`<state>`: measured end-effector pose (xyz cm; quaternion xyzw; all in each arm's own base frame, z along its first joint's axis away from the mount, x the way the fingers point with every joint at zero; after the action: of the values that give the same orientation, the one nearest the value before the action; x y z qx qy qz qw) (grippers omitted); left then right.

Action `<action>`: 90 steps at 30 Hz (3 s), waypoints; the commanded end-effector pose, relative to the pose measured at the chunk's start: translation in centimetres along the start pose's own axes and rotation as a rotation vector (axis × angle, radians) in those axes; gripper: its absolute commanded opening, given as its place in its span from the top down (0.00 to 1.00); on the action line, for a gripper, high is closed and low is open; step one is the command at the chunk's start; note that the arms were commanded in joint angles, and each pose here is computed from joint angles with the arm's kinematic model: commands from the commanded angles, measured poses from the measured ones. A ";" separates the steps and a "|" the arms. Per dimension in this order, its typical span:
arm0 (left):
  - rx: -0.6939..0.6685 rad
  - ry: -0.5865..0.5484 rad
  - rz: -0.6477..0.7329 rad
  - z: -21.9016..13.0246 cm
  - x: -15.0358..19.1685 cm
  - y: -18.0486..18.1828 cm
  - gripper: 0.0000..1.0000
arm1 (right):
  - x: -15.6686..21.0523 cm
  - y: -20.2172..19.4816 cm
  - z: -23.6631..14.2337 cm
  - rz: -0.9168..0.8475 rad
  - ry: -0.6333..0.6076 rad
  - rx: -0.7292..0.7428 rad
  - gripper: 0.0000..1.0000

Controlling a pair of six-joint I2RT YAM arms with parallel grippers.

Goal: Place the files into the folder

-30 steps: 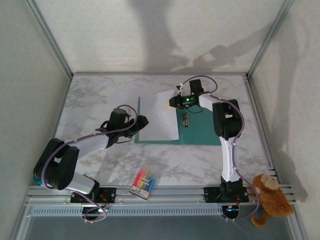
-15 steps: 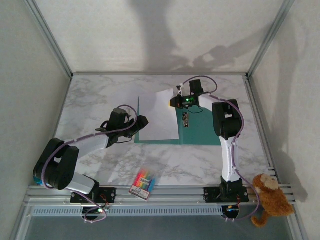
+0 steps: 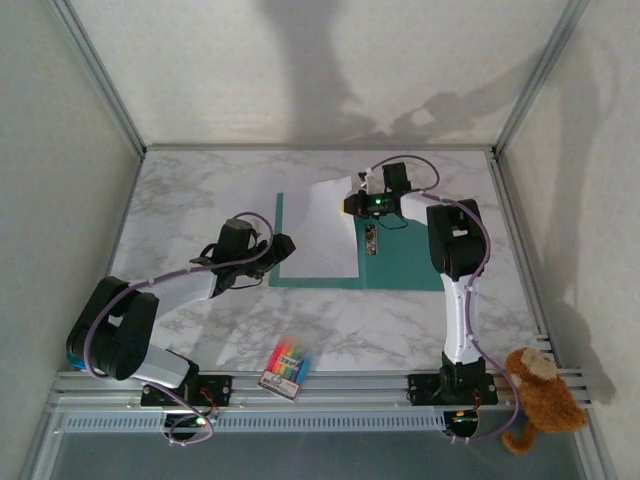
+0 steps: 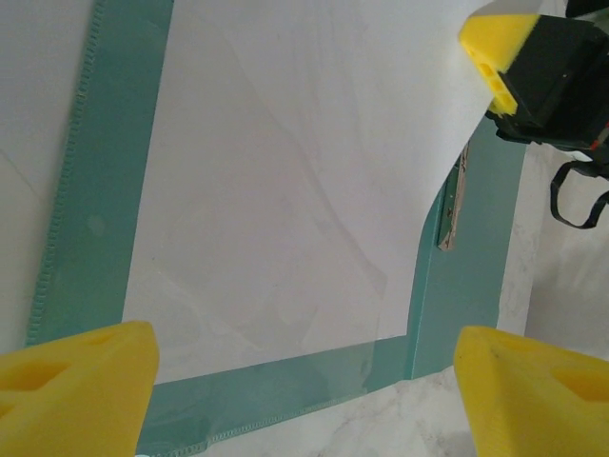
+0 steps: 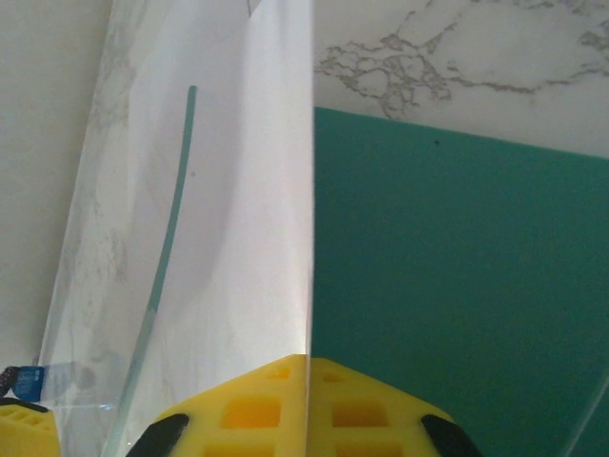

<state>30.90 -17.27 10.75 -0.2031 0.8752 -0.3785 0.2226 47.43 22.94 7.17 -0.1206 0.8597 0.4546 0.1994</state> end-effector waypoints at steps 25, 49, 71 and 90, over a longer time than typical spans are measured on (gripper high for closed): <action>0.002 -0.001 -0.003 -0.4 0.1 0.4 0.18 | 1.4 3.2 -0.1 -0.129 0.027 -0.110 1.00; -0.002 0.002 -0.002 -0.4 -0.1 0.4 0.18 | 0.3 3.9 -1.1 -0.174 0.044 -0.169 1.00; -0.005 0.003 0.001 -0.5 -0.2 0.2 0.18 | 2.1 3.4 0.9 -0.058 0.008 -0.140 1.00; -0.008 0.005 -0.003 -0.5 0.1 0.9 0.18 | 1.2 2.9 0.2 -0.032 -0.046 -0.045 1.00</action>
<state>30.62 -16.89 10.71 -0.2062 0.8750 -0.3777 0.2217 44.60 24.53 6.07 -0.1162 0.8460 0.4824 0.1952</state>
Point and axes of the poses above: each hand's point on the last joint's axis, 136 mm out from that joint toward the fingers, its own z axis out along the fingers, its own y axis along the line the jaws close on, x = y × z, the point moved 4 cm from there along -z, back along the fingers, and after that the axes turned 1 degree about -z, right-handed, at the moved point
